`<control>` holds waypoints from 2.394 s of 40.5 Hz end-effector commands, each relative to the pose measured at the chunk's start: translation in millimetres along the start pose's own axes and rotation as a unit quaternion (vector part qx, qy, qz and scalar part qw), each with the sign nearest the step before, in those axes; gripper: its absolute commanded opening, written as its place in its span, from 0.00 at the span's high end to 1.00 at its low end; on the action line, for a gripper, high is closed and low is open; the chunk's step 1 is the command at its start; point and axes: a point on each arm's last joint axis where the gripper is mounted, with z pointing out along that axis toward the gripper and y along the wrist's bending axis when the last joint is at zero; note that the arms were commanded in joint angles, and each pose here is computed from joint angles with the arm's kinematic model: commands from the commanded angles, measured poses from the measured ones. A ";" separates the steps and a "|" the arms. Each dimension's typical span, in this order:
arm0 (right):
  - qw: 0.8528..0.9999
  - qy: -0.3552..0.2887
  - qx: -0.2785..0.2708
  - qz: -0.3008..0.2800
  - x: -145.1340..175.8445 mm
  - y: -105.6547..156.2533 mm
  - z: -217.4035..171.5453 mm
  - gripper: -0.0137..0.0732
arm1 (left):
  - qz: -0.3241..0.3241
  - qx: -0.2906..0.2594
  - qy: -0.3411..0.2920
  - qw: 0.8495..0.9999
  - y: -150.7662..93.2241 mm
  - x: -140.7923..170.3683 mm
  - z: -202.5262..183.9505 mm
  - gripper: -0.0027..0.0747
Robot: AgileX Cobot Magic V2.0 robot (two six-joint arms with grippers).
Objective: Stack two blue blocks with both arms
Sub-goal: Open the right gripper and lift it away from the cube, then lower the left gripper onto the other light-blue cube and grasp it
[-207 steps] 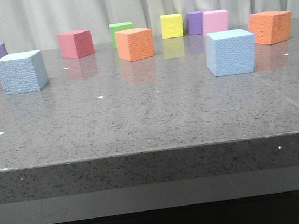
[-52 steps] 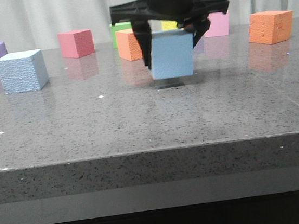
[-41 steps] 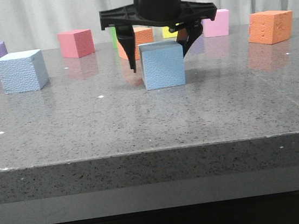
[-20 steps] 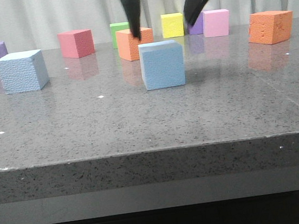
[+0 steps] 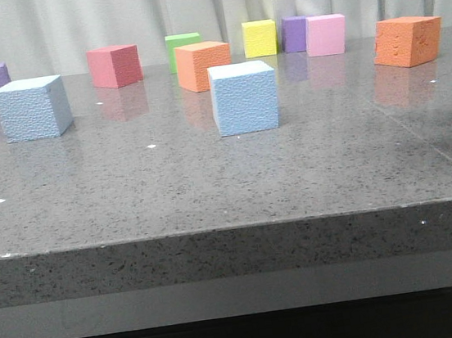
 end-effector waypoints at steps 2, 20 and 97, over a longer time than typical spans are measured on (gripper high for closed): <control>0.993 -0.106 0.019 -0.038 15.5 5.7 -34.2 0.08 | -0.001 0.002 -0.049 0.999 -0.9 -16.3 -1.6 0.49; 0.987 -0.155 0.035 -0.037 70.0 11.9 -50.0 0.08 | -0.001 0.002 -0.049 0.999 -0.9 -16.3 -1.6 0.49; 0.987 -0.153 0.034 -0.037 70.3 12.0 -49.9 0.08 | 0.038 0.007 0.249 0.968 -44.1 -65.6 300.2 0.16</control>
